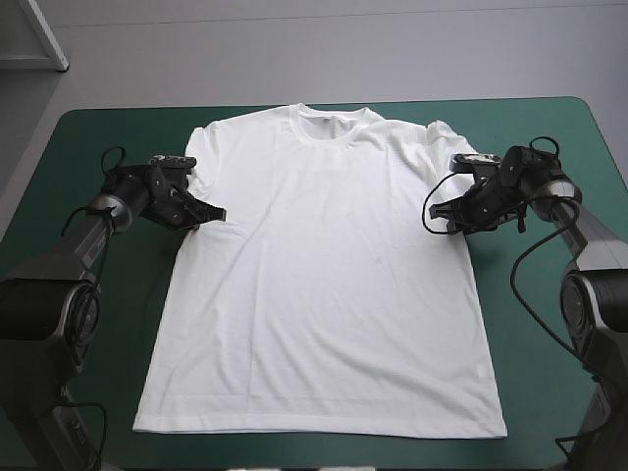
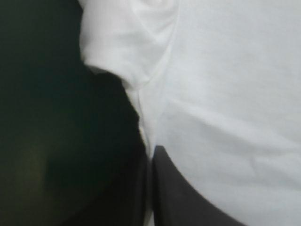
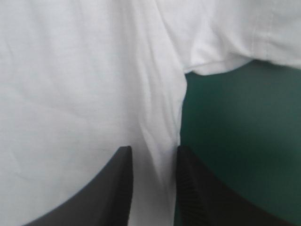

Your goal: Fold the cloth

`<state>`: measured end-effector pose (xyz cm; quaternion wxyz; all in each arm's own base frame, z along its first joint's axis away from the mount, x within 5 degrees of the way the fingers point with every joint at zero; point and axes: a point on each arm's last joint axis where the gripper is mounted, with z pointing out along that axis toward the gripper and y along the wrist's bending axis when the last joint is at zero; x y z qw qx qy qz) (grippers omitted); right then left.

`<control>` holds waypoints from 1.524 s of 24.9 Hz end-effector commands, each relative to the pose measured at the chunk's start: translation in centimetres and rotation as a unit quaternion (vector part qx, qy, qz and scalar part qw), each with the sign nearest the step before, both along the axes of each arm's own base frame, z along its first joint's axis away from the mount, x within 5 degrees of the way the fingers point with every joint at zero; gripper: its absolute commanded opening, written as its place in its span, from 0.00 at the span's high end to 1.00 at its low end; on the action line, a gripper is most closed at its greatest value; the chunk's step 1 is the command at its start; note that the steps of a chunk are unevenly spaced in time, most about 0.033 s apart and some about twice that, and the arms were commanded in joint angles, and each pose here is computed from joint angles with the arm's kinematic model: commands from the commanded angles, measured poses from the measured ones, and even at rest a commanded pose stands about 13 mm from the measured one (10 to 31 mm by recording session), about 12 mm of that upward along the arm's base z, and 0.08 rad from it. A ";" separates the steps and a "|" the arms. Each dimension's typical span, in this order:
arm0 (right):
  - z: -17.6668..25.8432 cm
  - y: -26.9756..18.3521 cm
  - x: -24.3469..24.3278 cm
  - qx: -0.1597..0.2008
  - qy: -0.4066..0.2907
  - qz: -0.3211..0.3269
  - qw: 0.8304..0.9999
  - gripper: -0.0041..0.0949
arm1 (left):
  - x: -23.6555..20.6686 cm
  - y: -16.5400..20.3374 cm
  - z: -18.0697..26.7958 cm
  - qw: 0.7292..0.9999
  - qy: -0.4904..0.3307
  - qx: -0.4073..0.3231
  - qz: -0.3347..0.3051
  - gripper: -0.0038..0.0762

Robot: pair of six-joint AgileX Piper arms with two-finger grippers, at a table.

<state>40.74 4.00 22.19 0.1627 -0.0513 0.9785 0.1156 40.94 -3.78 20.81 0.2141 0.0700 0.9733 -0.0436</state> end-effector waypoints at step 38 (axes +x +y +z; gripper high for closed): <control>35.1 -0.6 -12.3 0.038 -0.539 -0.004 0.842 0.98 | -9.3 -0.4 37.1 0.892 -0.446 -0.049 -0.060 0.93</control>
